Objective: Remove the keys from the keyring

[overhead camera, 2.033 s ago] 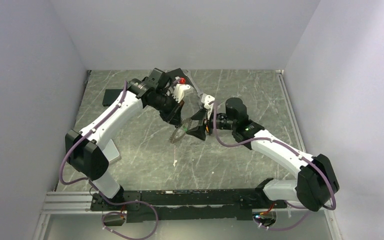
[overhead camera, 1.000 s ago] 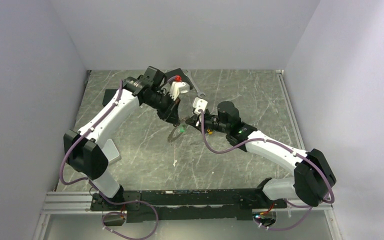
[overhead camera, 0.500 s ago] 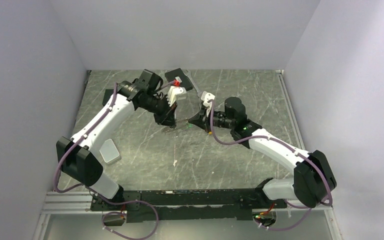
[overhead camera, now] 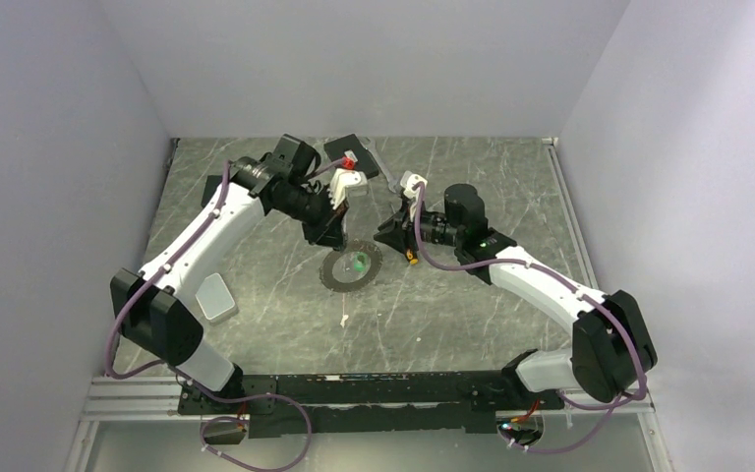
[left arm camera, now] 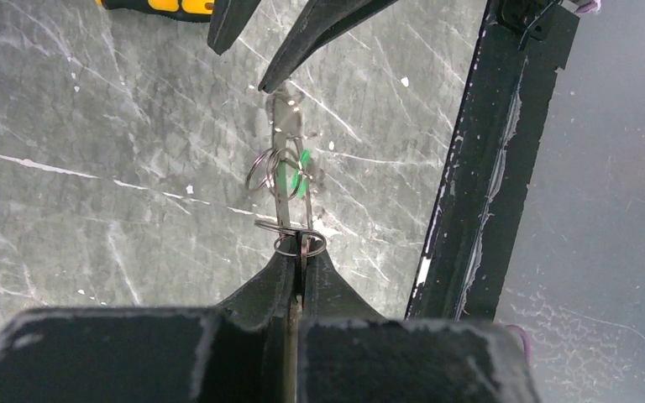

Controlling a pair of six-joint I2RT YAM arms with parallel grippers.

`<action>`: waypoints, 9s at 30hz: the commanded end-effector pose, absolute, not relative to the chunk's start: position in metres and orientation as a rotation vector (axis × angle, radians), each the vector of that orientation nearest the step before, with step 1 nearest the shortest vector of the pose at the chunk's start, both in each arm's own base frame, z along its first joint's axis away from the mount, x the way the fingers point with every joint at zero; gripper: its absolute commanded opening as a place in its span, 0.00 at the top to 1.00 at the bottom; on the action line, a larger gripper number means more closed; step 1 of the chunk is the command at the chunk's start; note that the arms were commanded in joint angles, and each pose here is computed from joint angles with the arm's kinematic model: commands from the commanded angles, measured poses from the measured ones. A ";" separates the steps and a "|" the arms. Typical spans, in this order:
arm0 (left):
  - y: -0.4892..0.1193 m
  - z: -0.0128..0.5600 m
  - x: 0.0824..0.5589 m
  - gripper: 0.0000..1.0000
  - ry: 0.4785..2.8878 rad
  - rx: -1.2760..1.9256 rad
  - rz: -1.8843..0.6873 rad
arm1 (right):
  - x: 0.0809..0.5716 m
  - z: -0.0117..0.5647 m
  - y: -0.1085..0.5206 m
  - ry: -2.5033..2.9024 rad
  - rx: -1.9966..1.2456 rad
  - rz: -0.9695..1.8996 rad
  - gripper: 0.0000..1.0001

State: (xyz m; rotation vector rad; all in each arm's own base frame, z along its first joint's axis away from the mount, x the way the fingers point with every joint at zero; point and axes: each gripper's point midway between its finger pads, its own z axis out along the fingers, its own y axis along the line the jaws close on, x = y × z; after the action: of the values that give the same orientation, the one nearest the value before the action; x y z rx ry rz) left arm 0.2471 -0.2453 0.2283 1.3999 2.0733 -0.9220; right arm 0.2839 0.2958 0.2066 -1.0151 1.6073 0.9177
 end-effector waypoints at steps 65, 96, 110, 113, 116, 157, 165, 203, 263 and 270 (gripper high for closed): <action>-0.272 0.171 0.294 1.00 2.360 1.410 -0.984 | 0.298 0.189 0.320 1.401 -1.122 0.855 0.53; -0.274 0.180 0.288 1.00 2.325 1.425 -1.027 | 0.299 0.190 0.342 1.405 -1.107 0.964 0.58; -0.267 0.184 0.289 1.00 2.331 1.443 -0.995 | 0.288 0.188 0.337 1.347 -1.196 0.938 1.00; -0.265 0.183 0.290 1.00 2.340 1.431 -0.995 | 0.283 0.186 0.335 1.321 -1.227 0.929 1.00; -0.264 0.182 0.290 1.00 2.350 1.422 -1.000 | 0.280 0.184 0.333 1.286 -1.265 0.907 1.00; -0.268 0.194 0.252 1.00 2.512 1.484 -0.991 | 0.286 0.161 0.326 1.367 -1.238 0.859 0.52; -0.273 0.199 0.243 1.00 2.522 1.446 -1.091 | 0.277 0.180 0.331 1.303 -1.241 0.898 0.44; -0.289 0.198 0.240 1.00 2.567 1.302 -1.330 | 0.266 0.230 0.331 1.109 -1.067 0.919 0.28; -0.283 0.192 0.282 0.75 2.202 1.050 -1.257 | 0.268 0.239 0.335 1.231 -0.883 1.141 1.00; -0.284 0.195 0.277 0.91 2.167 1.065 -1.287 | 0.267 0.236 0.334 1.228 -0.915 1.148 1.00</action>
State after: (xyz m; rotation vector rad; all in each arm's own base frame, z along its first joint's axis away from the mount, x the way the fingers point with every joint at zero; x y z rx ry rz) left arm 0.2673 -0.2795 0.1708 1.0435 2.3004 -1.3066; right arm 0.2708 0.3251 0.1854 -0.8774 1.4209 1.1160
